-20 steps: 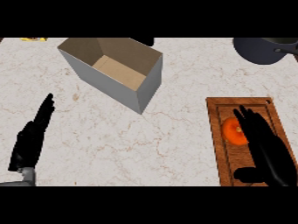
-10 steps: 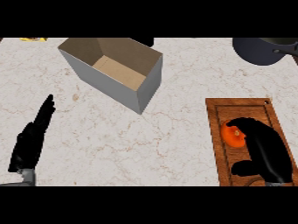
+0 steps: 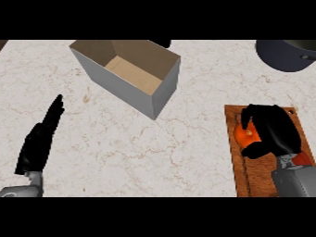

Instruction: Pick the squash from the cutting board and place it in the cardboard box

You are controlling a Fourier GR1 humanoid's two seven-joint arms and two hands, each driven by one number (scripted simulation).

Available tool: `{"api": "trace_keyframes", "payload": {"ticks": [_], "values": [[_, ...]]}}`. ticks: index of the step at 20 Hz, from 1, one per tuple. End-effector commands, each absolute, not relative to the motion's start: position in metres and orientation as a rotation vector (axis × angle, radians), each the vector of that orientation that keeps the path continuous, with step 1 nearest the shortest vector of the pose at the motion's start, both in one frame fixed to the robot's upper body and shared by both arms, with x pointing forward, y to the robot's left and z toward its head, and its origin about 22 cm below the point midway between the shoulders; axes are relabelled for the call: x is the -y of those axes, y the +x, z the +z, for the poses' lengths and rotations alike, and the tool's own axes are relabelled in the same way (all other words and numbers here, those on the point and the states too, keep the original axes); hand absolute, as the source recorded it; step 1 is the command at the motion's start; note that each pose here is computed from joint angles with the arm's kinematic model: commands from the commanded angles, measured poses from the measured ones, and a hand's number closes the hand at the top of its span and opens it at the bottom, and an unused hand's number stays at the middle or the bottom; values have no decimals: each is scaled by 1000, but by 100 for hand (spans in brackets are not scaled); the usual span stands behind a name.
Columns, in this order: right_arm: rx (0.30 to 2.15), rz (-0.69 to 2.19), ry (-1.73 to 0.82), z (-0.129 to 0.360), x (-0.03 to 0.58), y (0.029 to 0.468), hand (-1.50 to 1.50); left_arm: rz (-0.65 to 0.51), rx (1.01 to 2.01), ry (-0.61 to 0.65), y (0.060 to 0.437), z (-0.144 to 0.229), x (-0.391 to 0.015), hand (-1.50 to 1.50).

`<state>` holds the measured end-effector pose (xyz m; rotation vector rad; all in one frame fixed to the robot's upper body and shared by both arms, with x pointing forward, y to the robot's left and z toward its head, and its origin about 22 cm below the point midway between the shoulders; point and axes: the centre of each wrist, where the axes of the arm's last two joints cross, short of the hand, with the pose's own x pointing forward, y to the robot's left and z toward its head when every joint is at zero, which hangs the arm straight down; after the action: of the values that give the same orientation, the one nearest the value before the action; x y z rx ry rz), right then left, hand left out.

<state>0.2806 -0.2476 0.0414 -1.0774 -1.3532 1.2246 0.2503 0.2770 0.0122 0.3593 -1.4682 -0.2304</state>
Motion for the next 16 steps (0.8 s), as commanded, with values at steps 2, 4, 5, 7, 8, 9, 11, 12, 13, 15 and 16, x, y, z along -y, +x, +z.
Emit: {"api": "trace_keyframes", "payload": {"ticks": [2, 4, 5, 7, 8, 9, 11, 12, 13, 15, 16], "values": [[1281, 1327, -926, 82, 253, 357, 150, -256, 1489, 322, 257, 18, -270, 0], [1306, 1349, -899, 100, 257, 382, 150, -240, 1468, 333, 261, 19, -270, 0], [1287, 1359, -888, 93, 241, 393, 150, -243, 1481, 346, 248, 16, -277, 0], [1349, 1383, -948, 115, 240, 408, 150, -222, 1467, 375, 245, 7, -283, 0], [1360, 1383, -959, 99, 242, 414, 150, -216, 1476, 375, 253, 15, -284, 0], [1388, 1367, -952, 90, 219, 410, 150, -212, 1459, 370, 261, 22, -270, 0], [1423, 1300, -940, 117, 242, 420, 150, -217, 1453, 378, 235, 8, -295, 0], [1445, 1287, -901, 139, 243, 428, 150, -206, 1463, 370, 248, 8, -277, 0], [1518, 1284, -822, 143, 231, 419, 150, -205, 1443, 381, 244, -1, -283, 0], [1671, 1173, -679, 138, 222, 417, 150, -198, 1459, 385, 241, 5, -277, 0], [1753, 1169, -651, 154, 234, 421, 150, -184, 1455, 377, 250, 8, -272, 0]]}}
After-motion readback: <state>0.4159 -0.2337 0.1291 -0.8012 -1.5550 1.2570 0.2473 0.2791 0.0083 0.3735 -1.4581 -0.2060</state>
